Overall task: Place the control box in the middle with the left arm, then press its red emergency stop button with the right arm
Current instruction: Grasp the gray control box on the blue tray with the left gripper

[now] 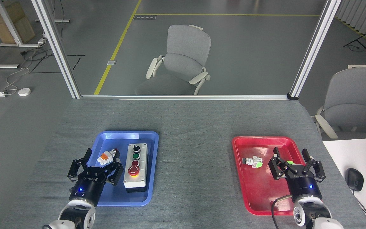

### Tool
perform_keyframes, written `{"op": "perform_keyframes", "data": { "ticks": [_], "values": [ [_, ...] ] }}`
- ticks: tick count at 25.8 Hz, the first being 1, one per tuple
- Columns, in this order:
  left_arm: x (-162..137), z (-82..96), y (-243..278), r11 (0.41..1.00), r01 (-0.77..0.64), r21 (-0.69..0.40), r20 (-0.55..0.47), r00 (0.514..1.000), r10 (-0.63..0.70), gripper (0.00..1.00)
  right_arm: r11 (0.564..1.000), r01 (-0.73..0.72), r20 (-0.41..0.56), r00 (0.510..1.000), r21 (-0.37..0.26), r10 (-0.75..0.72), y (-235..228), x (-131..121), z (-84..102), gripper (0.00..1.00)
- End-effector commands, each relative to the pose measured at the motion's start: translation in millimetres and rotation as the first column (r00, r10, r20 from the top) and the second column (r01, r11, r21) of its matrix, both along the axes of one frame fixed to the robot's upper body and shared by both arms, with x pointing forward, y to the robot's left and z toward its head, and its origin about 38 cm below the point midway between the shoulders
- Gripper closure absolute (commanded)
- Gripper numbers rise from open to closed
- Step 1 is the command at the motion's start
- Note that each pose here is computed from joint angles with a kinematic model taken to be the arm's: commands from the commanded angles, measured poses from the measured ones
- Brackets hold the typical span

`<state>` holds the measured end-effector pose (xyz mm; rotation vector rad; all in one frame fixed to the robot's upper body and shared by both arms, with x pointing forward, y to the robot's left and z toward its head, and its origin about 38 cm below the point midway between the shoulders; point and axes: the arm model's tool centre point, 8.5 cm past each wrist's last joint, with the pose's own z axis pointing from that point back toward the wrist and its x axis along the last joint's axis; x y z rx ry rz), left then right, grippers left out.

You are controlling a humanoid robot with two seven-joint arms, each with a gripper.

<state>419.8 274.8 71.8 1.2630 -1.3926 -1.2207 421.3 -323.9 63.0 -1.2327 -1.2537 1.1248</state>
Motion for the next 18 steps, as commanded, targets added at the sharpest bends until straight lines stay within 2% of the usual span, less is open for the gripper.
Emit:
{"op": "perform_keyframes", "data": {
  "ticks": [1, 13, 18],
  "values": [
    [0.7, 0.1, 1.4, 1.0, 0.0, 0.005, -0.001, 1.0, 0.0, 0.02, 1.0, 0.0, -0.001, 1.0, 0.0, 0.0, 0.0, 0.0, 0.0, 0.0],
    [-0.6, -3.1, -6.3, 0.999, 0.015, 0.036, -0.006, 1.0, -0.015, 0.01, 1.0, 0.0, -0.001, 1.0, 0.0, 0.0, 0.0, 0.0, 0.0, 0.0],
    [-0.9, -3.9, -7.0, 0.996, 0.022, 0.085, -0.004, 1.0, -0.022, 0.01, 1.0, 0.0, -0.001, 1.0, 0.0, 0.0, 0.0, 0.0, 0.0, 0.0]
  ]
}}
